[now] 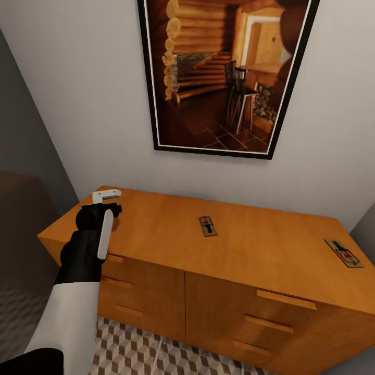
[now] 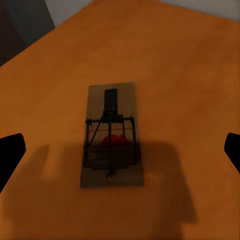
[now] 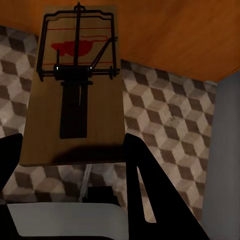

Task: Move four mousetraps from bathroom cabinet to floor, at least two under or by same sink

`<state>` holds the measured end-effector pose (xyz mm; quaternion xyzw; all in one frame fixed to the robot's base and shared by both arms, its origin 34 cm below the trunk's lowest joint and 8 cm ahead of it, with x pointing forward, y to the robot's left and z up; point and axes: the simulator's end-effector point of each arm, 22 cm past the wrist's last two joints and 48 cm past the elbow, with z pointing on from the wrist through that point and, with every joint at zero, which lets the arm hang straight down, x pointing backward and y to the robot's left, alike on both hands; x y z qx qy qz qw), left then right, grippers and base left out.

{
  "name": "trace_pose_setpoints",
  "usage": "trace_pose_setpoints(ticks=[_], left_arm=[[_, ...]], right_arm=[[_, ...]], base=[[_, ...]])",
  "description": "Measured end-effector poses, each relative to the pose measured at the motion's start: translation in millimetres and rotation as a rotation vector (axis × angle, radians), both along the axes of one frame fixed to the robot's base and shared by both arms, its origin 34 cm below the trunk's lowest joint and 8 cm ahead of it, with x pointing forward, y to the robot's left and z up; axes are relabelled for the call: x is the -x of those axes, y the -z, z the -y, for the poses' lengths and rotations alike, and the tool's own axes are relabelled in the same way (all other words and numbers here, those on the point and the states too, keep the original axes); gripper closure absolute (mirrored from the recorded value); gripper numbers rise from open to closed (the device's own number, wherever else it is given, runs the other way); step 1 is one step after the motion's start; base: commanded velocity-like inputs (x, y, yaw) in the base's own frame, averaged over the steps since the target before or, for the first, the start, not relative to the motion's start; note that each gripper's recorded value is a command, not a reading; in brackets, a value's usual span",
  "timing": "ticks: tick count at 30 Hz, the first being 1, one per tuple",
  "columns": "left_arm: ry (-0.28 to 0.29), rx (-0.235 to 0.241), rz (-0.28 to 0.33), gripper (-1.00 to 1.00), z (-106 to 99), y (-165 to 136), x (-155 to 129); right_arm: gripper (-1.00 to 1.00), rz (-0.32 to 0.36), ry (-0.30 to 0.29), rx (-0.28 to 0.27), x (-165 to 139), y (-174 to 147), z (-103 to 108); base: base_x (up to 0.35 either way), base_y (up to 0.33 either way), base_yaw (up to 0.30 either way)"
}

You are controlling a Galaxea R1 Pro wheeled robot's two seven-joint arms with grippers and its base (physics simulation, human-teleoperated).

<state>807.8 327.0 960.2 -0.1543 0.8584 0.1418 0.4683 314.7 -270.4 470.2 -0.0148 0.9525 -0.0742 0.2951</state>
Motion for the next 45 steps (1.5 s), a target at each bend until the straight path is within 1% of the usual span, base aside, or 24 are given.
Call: trace_pose_setpoints(ticks=[20, 31, 41, 45], left_arm=[[0.0, 0.001, -0.03, -1.0, -0.6, 17.1, -2.3], [0.002, 0.002, -0.042, -1.0, 0.2, 22.4, -2.2], [0.004, 0.004, -0.045, -1.0, 0.7, 23.7, -2.5], [0.007, 0.006, -0.061, -1.0, 1.9, 30.4, -2.4]], right_arm=[[1.0, -0.019, 0.0, 0.0, 6.7, 3.2, 0.0], [1.0, -0.02, 0.0, 0.0, 7.1, 3.3, 0.0], [1.0, -0.02, 0.0, 0.0, 7.1, 3.4, 0.0], [1.0, -0.02, 0.0, 0.0, 7.0, 3.4, 0.0]], base=[[0.002, 0.0, 0.0], [0.155, 0.111, 0.0], [0.023, 0.014, 0.0], [0.002, 0.001, 0.0]])
